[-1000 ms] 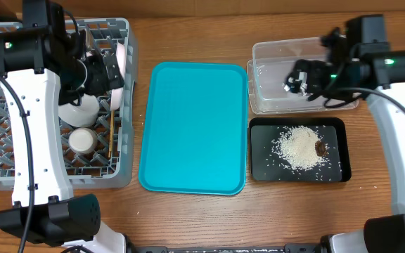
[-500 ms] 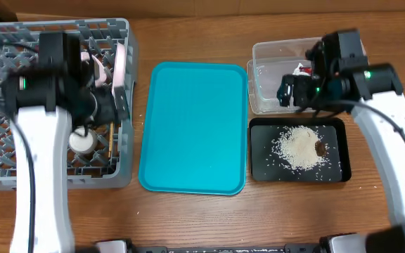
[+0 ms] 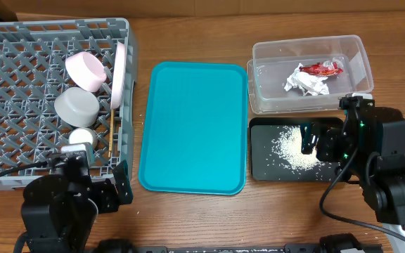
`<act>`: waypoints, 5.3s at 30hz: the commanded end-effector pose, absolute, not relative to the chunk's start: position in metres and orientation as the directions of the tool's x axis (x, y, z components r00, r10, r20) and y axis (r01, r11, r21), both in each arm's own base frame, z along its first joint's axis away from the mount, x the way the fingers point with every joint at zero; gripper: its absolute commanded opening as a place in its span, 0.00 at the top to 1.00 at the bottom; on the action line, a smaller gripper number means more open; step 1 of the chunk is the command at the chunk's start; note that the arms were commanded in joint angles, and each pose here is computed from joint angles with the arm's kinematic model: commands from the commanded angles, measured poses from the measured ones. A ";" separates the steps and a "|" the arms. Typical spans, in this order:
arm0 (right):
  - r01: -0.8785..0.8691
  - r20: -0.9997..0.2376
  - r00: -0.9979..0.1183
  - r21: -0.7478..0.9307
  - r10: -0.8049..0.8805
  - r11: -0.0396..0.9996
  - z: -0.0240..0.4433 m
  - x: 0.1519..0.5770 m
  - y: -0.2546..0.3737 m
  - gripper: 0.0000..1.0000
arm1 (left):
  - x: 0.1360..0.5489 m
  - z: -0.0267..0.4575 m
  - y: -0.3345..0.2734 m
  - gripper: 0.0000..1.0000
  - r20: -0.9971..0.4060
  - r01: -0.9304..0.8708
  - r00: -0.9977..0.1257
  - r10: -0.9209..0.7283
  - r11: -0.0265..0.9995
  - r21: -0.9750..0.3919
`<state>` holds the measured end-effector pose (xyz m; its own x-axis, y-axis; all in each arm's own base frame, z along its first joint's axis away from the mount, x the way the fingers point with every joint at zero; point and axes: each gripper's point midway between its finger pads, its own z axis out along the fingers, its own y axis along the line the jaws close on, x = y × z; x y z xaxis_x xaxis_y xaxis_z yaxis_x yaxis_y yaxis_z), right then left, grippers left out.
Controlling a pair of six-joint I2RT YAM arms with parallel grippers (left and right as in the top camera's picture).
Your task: Sort waste into correct bins and load items into the dishwasher
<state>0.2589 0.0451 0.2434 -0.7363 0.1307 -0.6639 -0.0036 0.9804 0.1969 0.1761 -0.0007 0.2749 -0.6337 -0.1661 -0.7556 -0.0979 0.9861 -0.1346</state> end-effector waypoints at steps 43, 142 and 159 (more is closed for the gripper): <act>-0.168 -0.997 -0.029 0.071 0.067 0.983 0.171 0.244 0.035 0.00 | 0.161 0.255 -0.001 0.00 -0.695 -0.094 -0.705 -0.142 0.990 -0.107; -0.168 -0.997 -0.029 0.071 0.067 0.983 0.171 0.244 0.035 0.00 | 0.246 0.157 0.003 0.00 -0.981 -0.052 -0.062 -0.183 0.982 -0.180; -0.168 -0.997 -0.029 0.071 0.067 0.983 0.171 0.244 0.035 0.00 | 0.246 0.157 0.003 0.00 -0.981 -0.052 -0.062 -0.183 0.982 -0.180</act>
